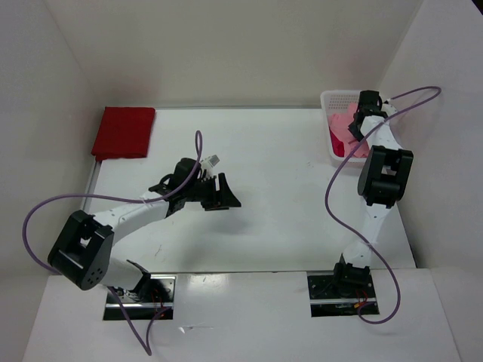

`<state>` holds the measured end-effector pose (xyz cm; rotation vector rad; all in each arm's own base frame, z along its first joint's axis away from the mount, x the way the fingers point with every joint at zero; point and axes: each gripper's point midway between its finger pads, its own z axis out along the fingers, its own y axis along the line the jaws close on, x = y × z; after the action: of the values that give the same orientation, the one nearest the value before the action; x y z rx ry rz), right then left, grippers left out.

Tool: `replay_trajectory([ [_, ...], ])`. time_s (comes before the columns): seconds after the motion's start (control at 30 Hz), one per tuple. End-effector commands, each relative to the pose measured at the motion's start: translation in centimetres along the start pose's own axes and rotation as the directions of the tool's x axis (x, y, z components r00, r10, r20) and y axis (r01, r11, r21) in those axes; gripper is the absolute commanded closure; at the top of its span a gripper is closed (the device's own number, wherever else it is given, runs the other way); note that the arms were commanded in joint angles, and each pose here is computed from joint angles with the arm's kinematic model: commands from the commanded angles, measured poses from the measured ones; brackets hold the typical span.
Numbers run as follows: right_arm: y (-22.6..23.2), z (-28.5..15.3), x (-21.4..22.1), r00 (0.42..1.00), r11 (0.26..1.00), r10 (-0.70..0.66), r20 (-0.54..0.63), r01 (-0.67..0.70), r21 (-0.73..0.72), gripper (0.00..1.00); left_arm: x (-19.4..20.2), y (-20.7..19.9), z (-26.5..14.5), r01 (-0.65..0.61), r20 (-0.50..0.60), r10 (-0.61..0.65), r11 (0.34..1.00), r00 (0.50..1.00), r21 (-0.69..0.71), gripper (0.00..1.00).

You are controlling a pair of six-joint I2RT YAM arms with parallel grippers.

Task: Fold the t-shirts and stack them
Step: Grab crumpled tshirt from bin with the right arm

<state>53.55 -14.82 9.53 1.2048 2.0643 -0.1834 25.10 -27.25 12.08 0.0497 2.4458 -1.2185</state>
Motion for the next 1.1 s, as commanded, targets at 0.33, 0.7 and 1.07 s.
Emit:
replay_trajectory([
  [0.33,2.0,-1.1,-4.6,0.994,0.997,0.038,0.098,-0.031,-0.073,1.0,-0.8,-0.1,0.5,-0.017,0.005,0.017,1.0,1.0,0.0,0.3],
  [0.7,8.2,-27.2,-14.1,0.942,0.759,0.224,0.249,-0.008,-0.651,1.0,-5.9,-1.4,-1.3,0.017,0.11,-0.02,0.999,0.994,0.028,0.3],
  [1.07,9.5,-65.0,-10.4,0.98,-0.189,0.101,0.169,0.186,-0.964,1.0,-14.9,2.8,-7.9,0.228,0.372,-0.217,0.974,0.902,0.016,0.3],
])
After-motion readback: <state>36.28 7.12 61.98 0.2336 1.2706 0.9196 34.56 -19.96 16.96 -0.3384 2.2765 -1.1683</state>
